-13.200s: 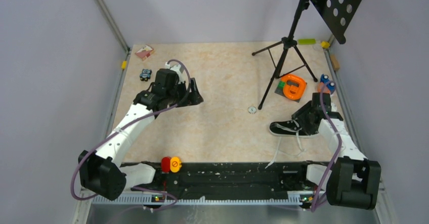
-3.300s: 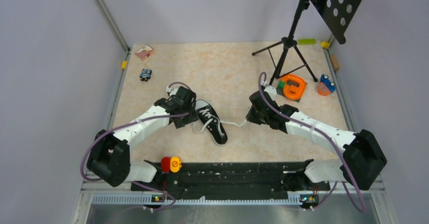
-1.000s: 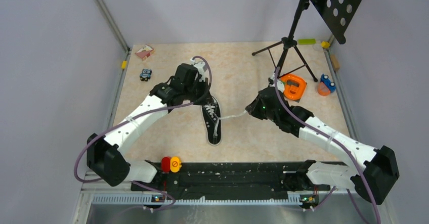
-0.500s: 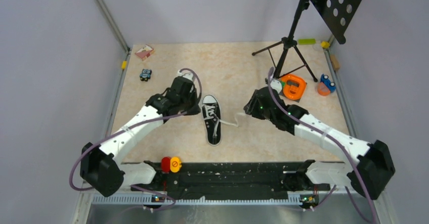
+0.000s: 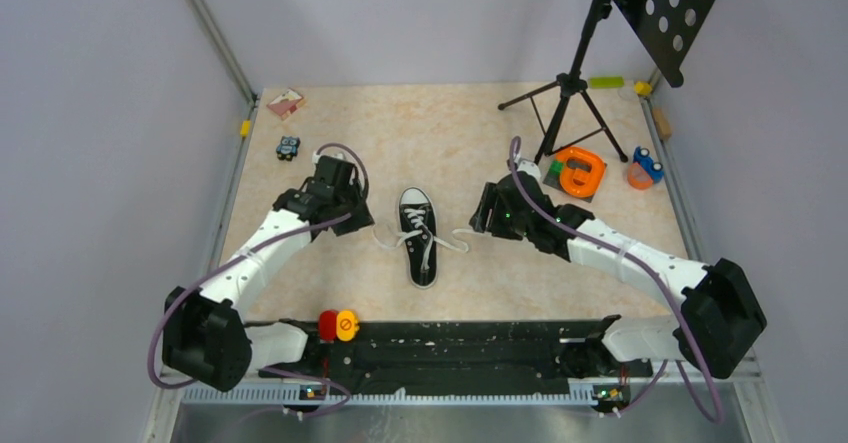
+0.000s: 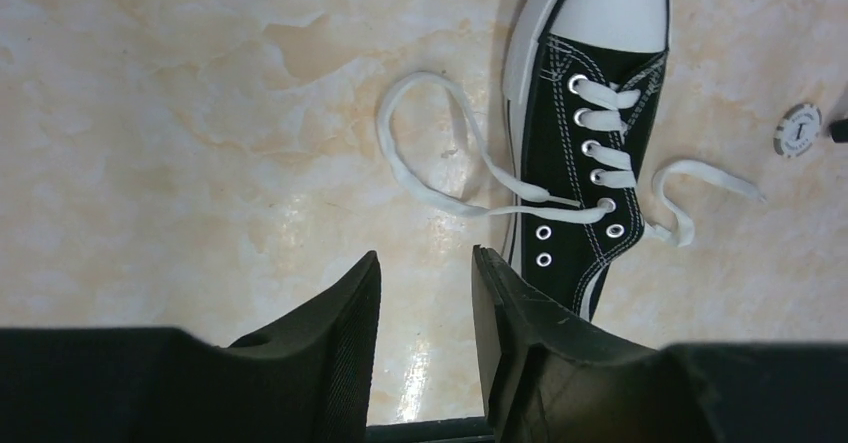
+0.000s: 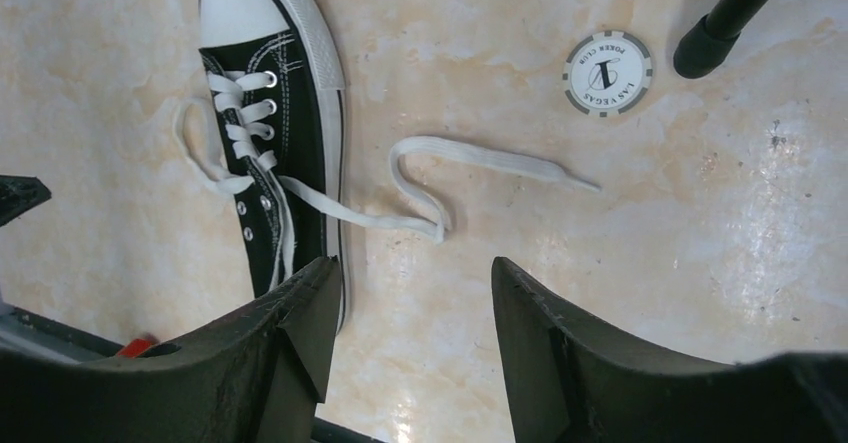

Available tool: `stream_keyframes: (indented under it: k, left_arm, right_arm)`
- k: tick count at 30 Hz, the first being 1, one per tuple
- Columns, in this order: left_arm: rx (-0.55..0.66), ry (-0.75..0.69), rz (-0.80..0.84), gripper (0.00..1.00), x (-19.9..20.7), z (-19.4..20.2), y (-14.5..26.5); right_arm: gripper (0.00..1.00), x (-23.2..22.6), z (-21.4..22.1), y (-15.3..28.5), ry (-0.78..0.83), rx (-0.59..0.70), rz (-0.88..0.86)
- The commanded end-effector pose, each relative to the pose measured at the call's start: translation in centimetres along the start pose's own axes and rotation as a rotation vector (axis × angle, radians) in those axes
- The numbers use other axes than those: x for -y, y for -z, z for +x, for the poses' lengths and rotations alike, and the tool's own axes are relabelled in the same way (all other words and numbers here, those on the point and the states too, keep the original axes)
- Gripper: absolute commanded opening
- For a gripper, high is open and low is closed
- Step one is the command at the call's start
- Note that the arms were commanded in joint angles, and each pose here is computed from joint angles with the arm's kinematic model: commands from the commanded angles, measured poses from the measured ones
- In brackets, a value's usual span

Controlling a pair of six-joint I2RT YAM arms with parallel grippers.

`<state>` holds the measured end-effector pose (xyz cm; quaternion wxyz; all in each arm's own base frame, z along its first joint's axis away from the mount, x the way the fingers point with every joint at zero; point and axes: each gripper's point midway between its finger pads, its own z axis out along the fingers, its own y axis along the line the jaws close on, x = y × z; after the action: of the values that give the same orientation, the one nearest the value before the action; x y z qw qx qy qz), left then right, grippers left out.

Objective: Tie the shoes
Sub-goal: Cross the shoelace with the shoelace.

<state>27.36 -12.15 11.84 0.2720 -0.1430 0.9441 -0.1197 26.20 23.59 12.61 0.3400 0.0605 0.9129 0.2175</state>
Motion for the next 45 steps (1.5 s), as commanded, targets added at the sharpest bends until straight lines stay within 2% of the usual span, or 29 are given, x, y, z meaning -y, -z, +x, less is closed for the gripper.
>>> stream_keyframes:
  k: [1,3,4,6,8,11,13,17,19,22,25,28,31,37,41,45]
  left_arm:
    - [0.002,-0.073,0.133,0.44,3.0,-0.9,0.4]
    - [-0.029,-0.088,0.074,0.49,2.5,-1.1,-0.4]
    - [-0.045,-0.134,0.061,0.58,2.4,-1.1,-1.1]
    - [-0.140,-0.202,0.055,0.67,2.6,-0.3,-3.3]
    - [-0.201,-0.238,-0.001,0.68,2.1,0.2,-4.5]
    - [-0.155,-0.317,-0.069,0.63,1.4,-0.8,-5.3]
    - [-0.128,-0.387,-0.033,0.61,2.1,-1.2,-5.2]
    - [-0.086,-0.413,0.021,0.68,2.8,-1.6,-4.9]
    - [-0.087,-0.372,0.031,0.66,3.3,-1.5,-5.0]
    - [-0.147,-0.200,-0.002,0.54,3.9,-0.9,-5.1]
    - [-0.214,0.050,0.027,0.57,5.6,0.9,-5.4]
    - [-0.156,0.221,0.071,0.60,6.2,1.1,-4.8]
    - [-0.107,0.344,0.115,0.57,6.5,1.0,-4.5]
    - [-0.073,0.450,0.104,0.51,5.8,1.3,-5.3]
    - [-0.076,0.474,0.089,0.45,5.5,1.5,-6.2]
    - [-0.073,0.492,0.099,0.43,5.7,1.4,-6.8]
  right_arm:
    - [0.58,1.1,0.1,-0.8,0.030,-0.012,0.068]
    - [0.57,1.2,-0.1,-1.2,0.032,-0.022,0.100]
    - [0.57,0.9,-0.2,-1.4,0.029,-0.025,0.098]
    - [0.56,0.1,-0.3,-1.6,0.021,-0.026,0.059]
    - [0.56,-0.6,-0.2,-1.8,0.012,-0.031,0.022]
    - [0.56,-0.3,0.4,-1.7,0.002,-0.047,0.029]
    - [0.55,0.1,0.6,-1.6,-0.002,-0.050,0.042]
    - [0.55,1.0,1.2,-1.1,-0.005,-0.055,0.057]
    - [0.55,1.3,1.4,-1.1,-0.003,-0.057,0.066]
    - [0.55,1.4,1.5,-1.2,0.001,-0.063,0.074]
    - [0.54,1.0,1.3,-1.1,-0.015,-0.055,0.058]
    - [0.54,0.5,0.9,-0.9,-0.020,-0.046,0.040]
    - [0.53,0.6,0.8,-0.8,-0.018,-0.038,0.043]
    - [0.53,1.6,1.2,-0.5,-0.004,-0.041,0.071]
    - [0.50,1.9,1.4,-0.1,-0.015,-0.032,0.063]
    - [0.50,2.9,2.0,0.1,-0.015,-0.036,0.089]
